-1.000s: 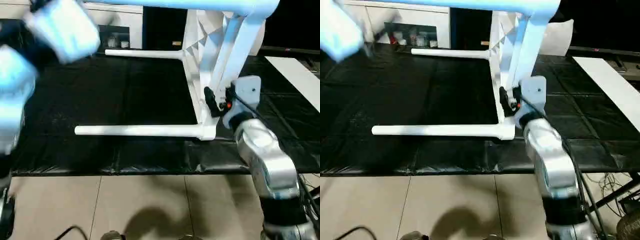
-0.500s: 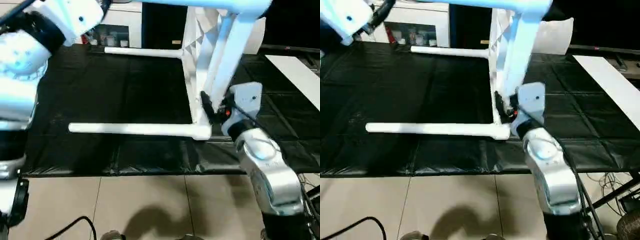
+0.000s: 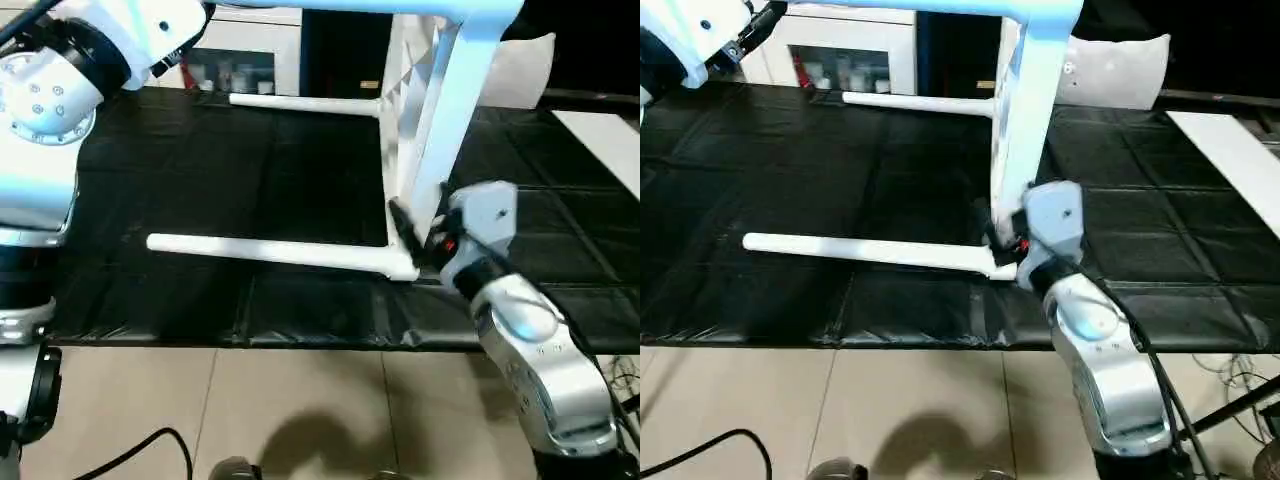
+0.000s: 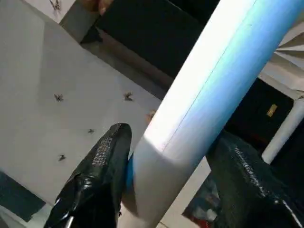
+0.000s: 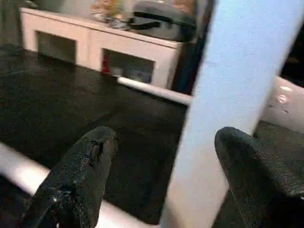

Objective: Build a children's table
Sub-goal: Flip table

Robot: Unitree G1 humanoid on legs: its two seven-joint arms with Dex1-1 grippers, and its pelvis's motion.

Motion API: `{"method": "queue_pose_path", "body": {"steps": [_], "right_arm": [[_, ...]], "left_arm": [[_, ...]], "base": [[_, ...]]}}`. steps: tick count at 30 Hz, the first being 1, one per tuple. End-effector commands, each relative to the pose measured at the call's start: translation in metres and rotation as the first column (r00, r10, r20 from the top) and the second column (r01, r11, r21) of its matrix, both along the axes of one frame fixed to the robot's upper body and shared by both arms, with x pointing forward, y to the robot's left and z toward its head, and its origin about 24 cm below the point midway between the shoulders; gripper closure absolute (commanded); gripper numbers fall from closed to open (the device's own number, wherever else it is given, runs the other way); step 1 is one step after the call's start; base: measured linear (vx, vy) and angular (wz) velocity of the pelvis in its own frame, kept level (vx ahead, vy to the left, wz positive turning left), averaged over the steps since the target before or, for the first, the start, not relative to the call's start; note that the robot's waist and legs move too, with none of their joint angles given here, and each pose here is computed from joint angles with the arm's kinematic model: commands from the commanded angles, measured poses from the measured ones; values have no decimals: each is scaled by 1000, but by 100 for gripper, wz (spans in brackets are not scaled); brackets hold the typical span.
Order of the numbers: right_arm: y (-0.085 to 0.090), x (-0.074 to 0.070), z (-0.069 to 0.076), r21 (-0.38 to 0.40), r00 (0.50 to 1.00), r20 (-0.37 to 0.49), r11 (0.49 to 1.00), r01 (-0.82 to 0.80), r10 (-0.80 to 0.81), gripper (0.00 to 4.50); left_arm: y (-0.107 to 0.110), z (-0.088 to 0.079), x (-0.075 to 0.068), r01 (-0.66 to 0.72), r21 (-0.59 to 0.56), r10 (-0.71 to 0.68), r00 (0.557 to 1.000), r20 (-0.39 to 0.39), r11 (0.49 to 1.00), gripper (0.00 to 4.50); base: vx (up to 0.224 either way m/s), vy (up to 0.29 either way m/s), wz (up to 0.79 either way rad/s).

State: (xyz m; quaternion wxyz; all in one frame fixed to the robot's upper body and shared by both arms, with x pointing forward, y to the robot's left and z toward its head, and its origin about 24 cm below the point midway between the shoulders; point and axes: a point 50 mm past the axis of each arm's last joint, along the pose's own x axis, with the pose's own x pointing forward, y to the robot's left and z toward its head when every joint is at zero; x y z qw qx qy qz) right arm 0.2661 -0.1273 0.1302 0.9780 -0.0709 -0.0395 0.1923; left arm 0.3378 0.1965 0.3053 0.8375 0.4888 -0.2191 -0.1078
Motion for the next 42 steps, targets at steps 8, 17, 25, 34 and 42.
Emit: {"method": "queue_pose_path", "body": {"steps": [8, 17, 25, 34, 42], "right_arm": [[13, -9, 2, -19, 985, 9, 985, -169, 170, 84], [16, -8, 1, -1, 978, -1, 978, -207, 207, 84], [8, -6, 0, 12, 984, -9, 984, -180, 180, 84], [-6, -4, -1, -11, 983, -22, 983, -183, 183, 84], [-12, -1, -10, -32, 971, -69, 972, -231, 229, 84]], "left_arm": [[4, 5, 11, 18, -60, -21, 998, -51, 998, 221], [3, 5, 17, 90, -362, -144, 982, -124, 928, 221], [1, 8, 15, 106, -519, -206, 968, -140, 849, 221], [2, 7, 14, 89, -470, -188, 968, -169, 878, 221], [-9, -13, 12, 92, -319, -169, 960, -222, 943, 221]], "base": [[0, 0, 0], [0, 0, 0], [0, 0, 0], [0, 0, 0], [0, 0, 0]]}}
